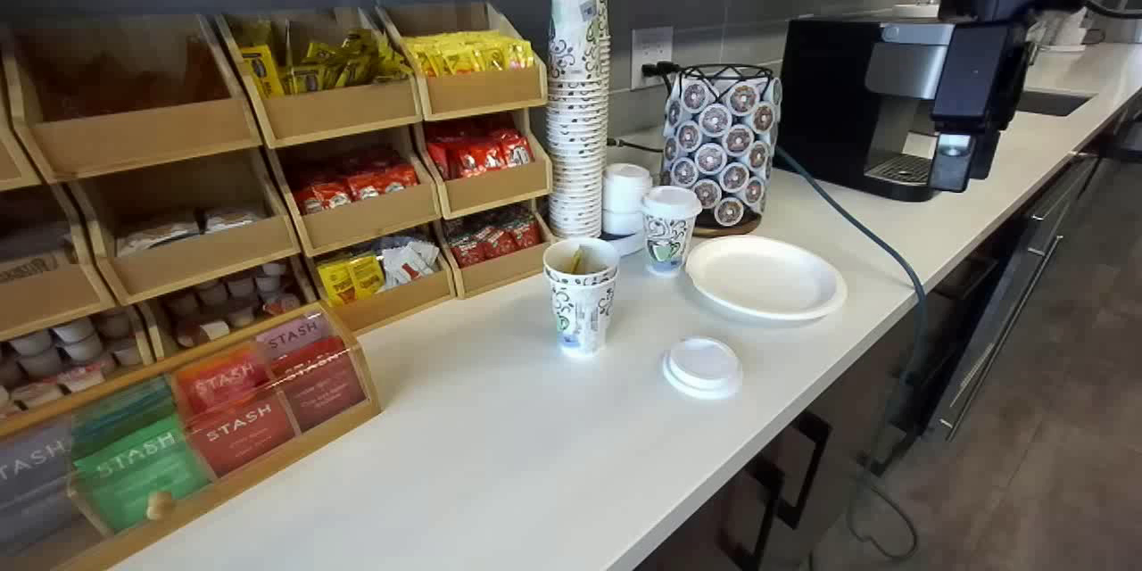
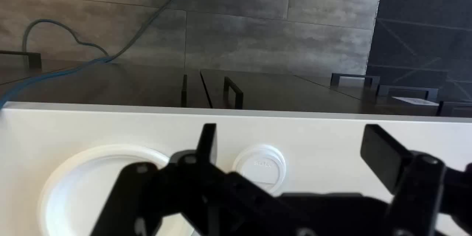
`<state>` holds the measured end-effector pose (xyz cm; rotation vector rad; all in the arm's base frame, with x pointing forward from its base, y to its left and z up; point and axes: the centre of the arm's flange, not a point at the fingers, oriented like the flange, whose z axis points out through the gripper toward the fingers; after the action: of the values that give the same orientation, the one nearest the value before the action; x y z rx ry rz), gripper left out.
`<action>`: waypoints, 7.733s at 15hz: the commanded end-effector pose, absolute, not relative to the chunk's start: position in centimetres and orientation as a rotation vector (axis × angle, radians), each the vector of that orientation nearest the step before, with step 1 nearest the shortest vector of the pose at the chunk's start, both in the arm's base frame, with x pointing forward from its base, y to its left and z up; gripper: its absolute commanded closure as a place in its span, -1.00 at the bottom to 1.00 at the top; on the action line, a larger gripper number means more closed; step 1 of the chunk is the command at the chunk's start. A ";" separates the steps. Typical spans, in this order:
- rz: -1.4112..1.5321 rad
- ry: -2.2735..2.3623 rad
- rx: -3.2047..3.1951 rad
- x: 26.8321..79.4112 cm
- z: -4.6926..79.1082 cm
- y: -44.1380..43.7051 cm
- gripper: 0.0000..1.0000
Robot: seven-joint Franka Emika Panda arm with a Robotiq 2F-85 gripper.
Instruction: Pick up the white paper cup lid from the kitchen counter and put it on the paper cup
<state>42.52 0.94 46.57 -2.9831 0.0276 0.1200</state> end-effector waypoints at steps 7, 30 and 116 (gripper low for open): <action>0.099 0.004 -3.012 42.8 46.0 1.6 -1.00; -0.255 0.482 -3.082 49.8 33.4 7.8 -1.00; -0.510 0.458 -3.137 60.4 39.7 13.9 -0.65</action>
<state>59.05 12.24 39.48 -3.1016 0.4572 -0.5426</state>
